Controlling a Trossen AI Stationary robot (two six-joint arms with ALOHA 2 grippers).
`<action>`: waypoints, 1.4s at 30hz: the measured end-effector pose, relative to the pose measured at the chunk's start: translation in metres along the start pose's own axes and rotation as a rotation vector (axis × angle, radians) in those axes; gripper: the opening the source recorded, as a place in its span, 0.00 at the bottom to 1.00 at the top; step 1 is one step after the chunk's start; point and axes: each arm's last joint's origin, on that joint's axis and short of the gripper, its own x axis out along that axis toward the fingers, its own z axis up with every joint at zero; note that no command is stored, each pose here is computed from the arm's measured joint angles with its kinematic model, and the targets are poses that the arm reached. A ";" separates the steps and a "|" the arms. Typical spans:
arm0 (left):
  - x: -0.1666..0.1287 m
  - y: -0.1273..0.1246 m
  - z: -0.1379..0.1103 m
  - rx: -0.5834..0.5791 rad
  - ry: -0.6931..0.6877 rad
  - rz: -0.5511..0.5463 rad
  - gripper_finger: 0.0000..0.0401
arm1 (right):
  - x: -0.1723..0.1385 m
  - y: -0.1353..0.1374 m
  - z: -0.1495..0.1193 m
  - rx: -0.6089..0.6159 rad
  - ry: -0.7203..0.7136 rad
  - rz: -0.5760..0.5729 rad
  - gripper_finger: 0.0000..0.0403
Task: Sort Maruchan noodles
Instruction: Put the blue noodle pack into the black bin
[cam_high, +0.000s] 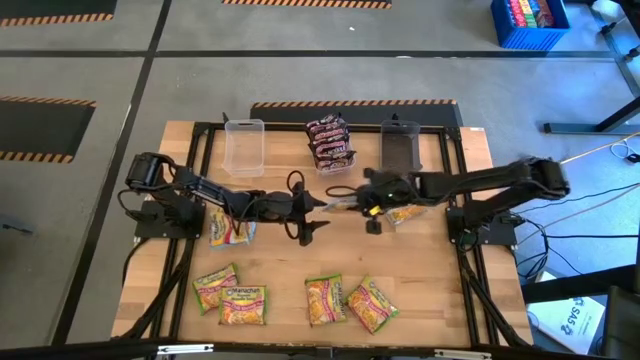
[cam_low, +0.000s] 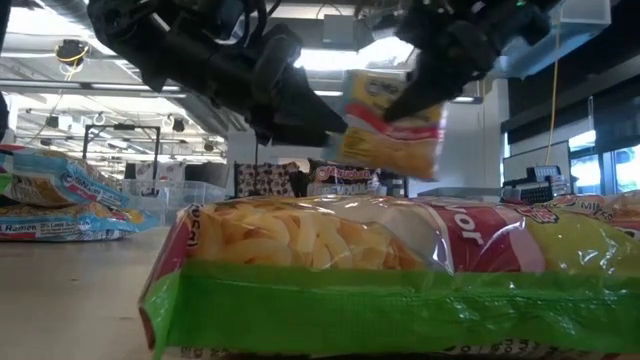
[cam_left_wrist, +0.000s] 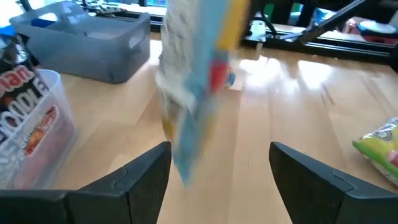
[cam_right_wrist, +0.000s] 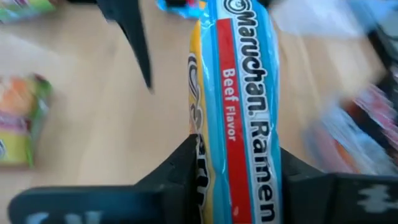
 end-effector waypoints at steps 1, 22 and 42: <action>0.000 0.000 0.000 -0.001 0.003 0.010 0.66 | -0.008 -0.001 -0.001 -0.004 0.022 -0.023 0.23; 0.000 -0.001 -0.002 0.032 0.025 -0.047 0.66 | -0.108 -0.145 -0.071 0.301 0.292 -0.545 0.25; 0.000 -0.002 -0.003 0.034 0.026 -0.044 0.66 | -0.057 -0.211 -0.120 0.373 0.256 -0.377 0.24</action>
